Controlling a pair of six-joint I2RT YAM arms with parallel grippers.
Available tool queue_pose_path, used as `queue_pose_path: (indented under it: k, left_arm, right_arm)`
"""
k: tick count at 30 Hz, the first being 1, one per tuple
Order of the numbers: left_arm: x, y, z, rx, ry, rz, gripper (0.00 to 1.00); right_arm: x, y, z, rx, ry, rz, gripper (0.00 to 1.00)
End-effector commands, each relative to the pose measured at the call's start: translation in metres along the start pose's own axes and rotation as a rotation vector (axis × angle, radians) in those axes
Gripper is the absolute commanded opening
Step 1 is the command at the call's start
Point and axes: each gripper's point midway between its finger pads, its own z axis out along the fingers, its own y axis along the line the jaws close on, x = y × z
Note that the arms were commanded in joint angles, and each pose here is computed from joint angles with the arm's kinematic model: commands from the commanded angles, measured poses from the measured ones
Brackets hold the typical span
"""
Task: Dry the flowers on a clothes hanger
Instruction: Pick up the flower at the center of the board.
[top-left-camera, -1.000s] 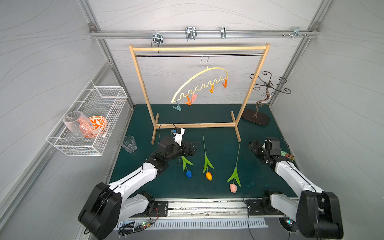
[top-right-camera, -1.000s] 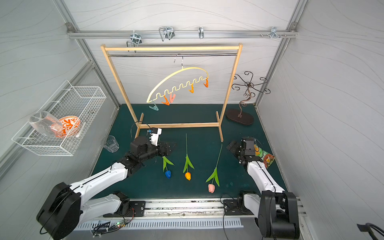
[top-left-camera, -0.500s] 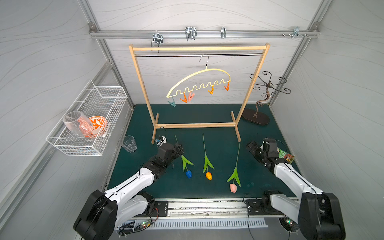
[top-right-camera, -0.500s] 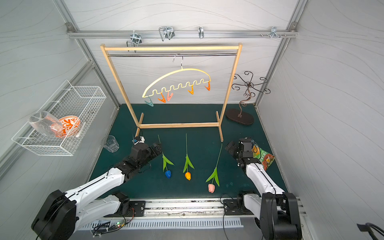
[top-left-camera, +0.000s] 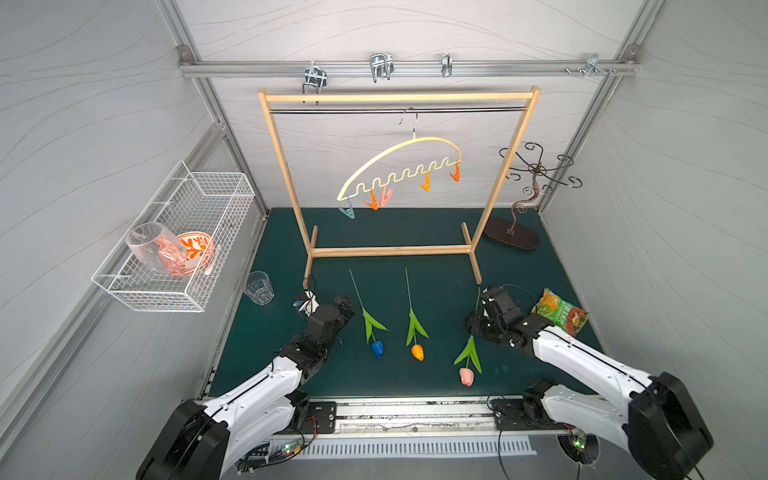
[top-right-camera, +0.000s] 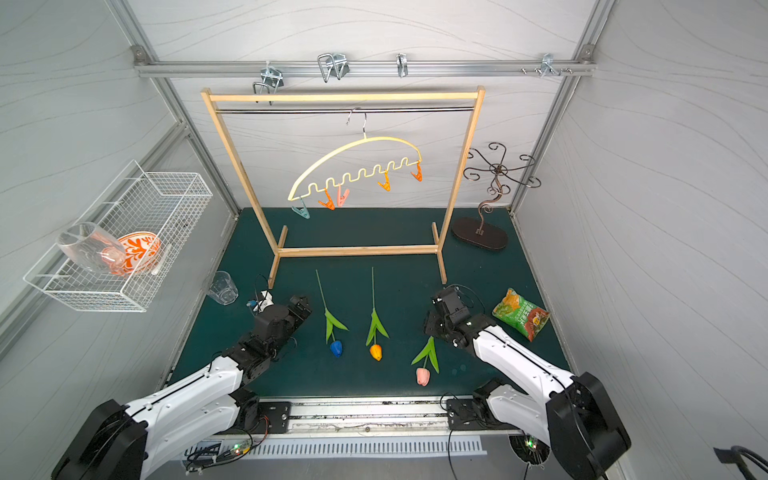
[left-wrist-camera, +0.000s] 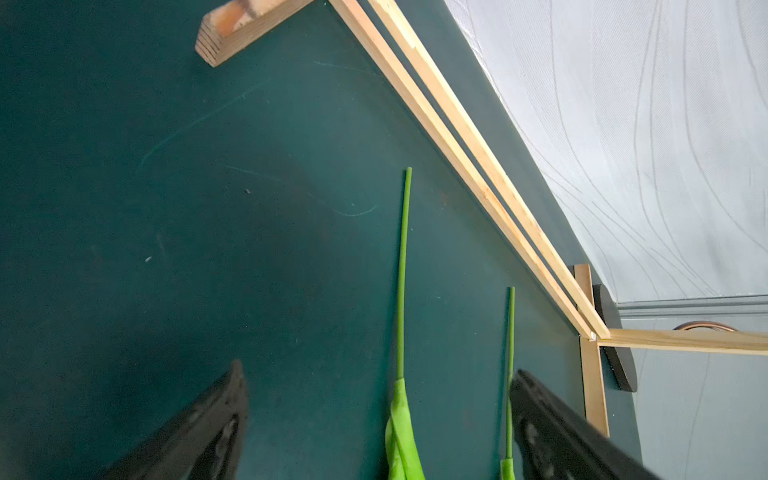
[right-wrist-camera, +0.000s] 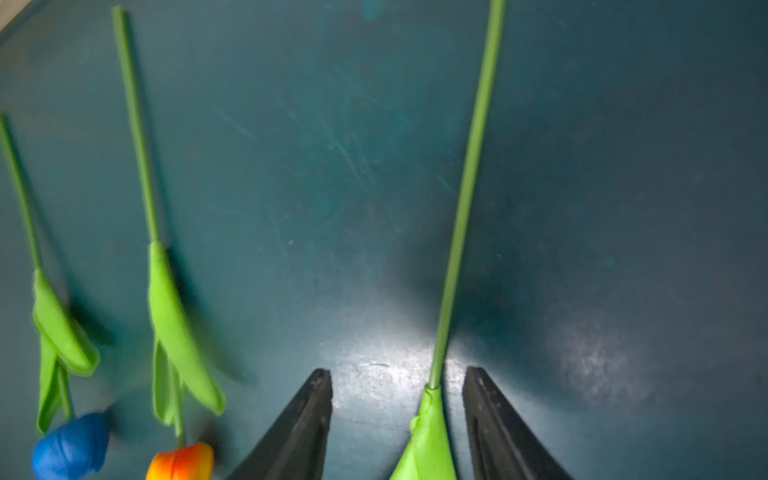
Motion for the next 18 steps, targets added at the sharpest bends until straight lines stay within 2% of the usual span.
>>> queue_pose_path:
  k: [1, 8, 11, 17, 18]
  left_arm:
    - [-0.015, -0.025, 0.0, 0.06, -0.043, -0.033, 0.98]
    - [-0.013, -0.03, 0.003, 0.066, -0.022, -0.014, 0.97]
    - [-0.013, -0.03, 0.004, 0.065, -0.022, -0.014, 0.97]
    - [-0.011, -0.031, 0.004, 0.067, -0.014, -0.018, 0.97]
    - [-0.011, -0.031, 0.004, 0.069, -0.012, -0.019, 0.97]
  right_arm:
    - [0.005, -0.02, 0.006, 0.122, 0.017, 0.003, 0.39]
    - [-0.001, -0.021, 0.021, 0.18, 0.037, -0.017, 0.27]
    - [0.001, -0.019, 0.027, 0.185, 0.059, -0.015, 0.19]
    - [0.003, -0.015, 0.029, 0.2, 0.056, -0.023, 0.18]
    - [0.004, -0.015, 0.029, 0.204, 0.054, -0.022, 0.15]
